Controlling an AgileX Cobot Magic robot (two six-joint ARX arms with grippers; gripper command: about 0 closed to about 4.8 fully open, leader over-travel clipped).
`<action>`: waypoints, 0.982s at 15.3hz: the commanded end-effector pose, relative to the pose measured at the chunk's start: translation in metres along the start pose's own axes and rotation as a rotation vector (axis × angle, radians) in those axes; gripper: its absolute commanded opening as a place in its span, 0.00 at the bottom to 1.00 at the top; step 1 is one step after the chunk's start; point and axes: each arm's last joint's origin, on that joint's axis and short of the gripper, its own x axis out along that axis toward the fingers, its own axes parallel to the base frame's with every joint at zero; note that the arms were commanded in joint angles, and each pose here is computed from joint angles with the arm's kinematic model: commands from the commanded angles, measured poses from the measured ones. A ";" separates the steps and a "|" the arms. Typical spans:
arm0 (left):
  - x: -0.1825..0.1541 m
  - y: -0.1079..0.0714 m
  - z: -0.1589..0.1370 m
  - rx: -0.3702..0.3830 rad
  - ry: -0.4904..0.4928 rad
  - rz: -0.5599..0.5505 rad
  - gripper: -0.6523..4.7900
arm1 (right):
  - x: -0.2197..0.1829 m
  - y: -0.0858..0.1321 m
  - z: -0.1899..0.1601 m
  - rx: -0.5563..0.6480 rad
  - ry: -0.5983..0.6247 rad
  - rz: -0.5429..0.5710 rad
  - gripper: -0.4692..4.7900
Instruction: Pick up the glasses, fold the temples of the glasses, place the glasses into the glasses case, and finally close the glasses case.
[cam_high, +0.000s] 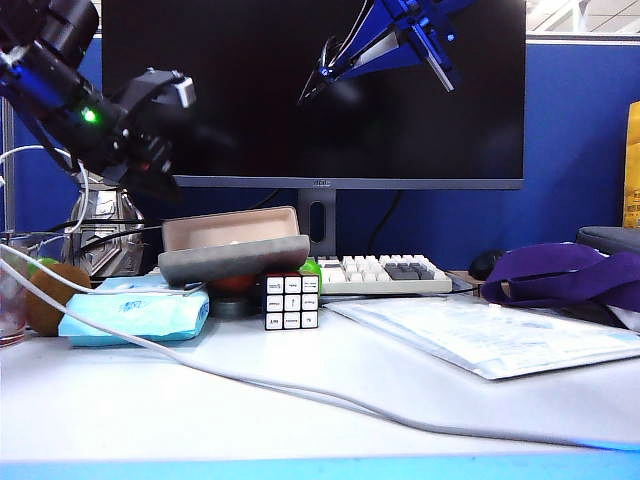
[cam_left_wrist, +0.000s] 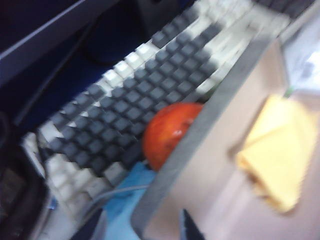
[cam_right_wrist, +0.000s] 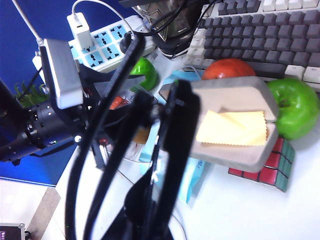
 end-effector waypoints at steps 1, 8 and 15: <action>0.008 -0.001 -0.005 0.042 0.000 -0.013 0.58 | -0.003 0.004 0.002 -0.020 -0.006 0.034 0.08; 0.032 -0.002 -0.020 0.037 -0.015 -0.011 0.58 | -0.003 0.003 -0.001 -0.026 0.020 0.022 0.08; 0.041 -0.006 -0.028 0.024 -0.019 -0.061 0.23 | -0.003 0.003 -0.001 -0.025 0.022 0.021 0.08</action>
